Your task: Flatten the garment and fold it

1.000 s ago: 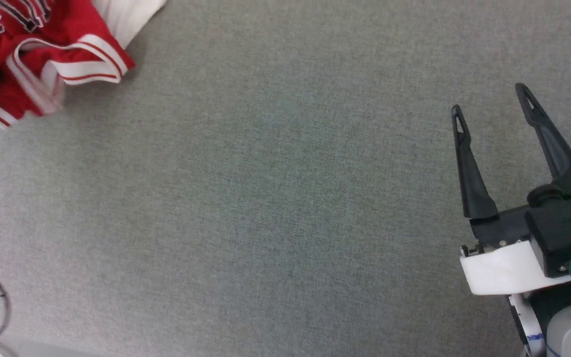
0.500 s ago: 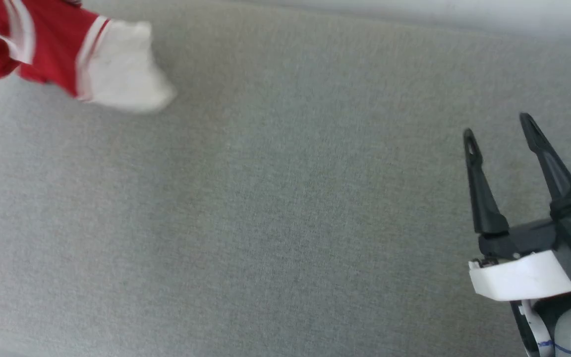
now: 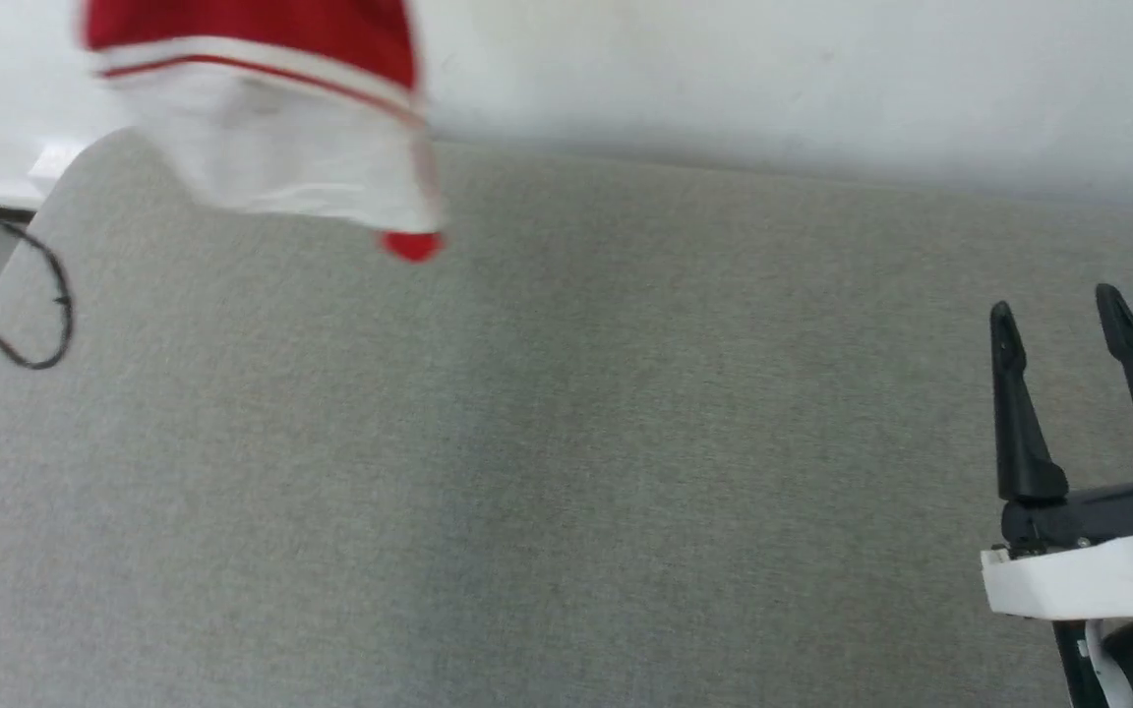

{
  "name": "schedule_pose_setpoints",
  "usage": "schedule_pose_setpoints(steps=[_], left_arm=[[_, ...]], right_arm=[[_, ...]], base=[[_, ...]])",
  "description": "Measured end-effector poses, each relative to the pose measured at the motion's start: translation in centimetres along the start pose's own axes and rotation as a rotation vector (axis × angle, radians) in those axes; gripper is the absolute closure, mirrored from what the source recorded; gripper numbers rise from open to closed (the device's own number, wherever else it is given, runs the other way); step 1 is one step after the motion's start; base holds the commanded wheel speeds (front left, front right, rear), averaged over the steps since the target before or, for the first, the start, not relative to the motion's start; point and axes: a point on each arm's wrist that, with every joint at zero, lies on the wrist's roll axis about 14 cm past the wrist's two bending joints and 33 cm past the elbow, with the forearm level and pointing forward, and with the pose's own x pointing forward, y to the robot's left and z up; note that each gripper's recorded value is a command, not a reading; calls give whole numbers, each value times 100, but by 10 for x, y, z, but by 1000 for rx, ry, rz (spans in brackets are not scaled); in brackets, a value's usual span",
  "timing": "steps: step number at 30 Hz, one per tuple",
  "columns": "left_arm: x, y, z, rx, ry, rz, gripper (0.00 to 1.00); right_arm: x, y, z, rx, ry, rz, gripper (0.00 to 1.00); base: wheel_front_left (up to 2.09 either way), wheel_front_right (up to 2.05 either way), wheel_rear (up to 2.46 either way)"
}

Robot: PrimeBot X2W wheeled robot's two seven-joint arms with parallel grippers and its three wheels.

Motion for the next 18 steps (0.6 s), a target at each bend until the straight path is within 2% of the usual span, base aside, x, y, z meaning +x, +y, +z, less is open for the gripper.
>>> schedule_pose_setpoints(steps=[6, 9, 14, 18], left_arm=[[9, -98, 15, -61, -32, -225, 100], [7, -141, 7, -93, -16, -315, 100], [1, -199, -39, -157, 84, -436, 100], [-14, -232, -104, -162, 225, -503, 100]], right_arm=[[-16, -25, 15, -27, -25, -78, 0], [-24, -38, 20, -42, -33, -116, 0], [-32, -53, 24, -63, -34, -164, 0], [-35, -60, 18, -59, -18, -185, 0]], base=[[0, 0, 0], [0, 0, 0], [0, 0, 0], [0, 0, 0]])
